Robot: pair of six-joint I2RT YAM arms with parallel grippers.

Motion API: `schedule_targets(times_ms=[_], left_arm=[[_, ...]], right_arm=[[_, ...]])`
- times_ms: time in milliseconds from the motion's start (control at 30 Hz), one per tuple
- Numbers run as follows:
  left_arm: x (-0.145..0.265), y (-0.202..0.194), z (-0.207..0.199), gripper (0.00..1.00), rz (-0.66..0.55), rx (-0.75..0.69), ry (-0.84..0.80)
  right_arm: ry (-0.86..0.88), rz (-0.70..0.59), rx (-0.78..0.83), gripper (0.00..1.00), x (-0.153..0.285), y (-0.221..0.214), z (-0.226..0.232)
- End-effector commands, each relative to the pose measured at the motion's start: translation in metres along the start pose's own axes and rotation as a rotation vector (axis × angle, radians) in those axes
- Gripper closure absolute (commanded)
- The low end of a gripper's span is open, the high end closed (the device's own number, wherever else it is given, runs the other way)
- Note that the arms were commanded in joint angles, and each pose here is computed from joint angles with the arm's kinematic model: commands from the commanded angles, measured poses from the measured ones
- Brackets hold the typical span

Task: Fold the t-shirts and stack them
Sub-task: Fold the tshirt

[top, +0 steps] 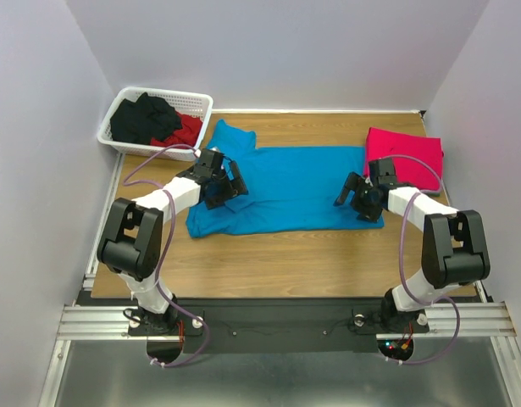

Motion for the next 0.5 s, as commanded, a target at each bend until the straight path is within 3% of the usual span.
schedule_targets(times_ms=[0,467], left_arm=[[-0.002,-0.001,-0.01,0.02,-0.005,0.0,-0.033],[-0.018,-0.002,-0.002,0.02,0.008,0.015,0.045]], right_arm=[[-0.024,-0.026,0.01,0.0,-0.008,0.002,-0.007],[-0.079,-0.016,0.005,0.0,-0.016,-0.005,-0.02]])
Point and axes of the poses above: each gripper's point midway between its finger pads, its own x axis back along the fingers, its own z axis along the line the jaws close on, y = z × x, the point moved 5 cm from there along x, back along the fingers, and after that the axes turned 6 degrees about -x, right-handed, at the moved point
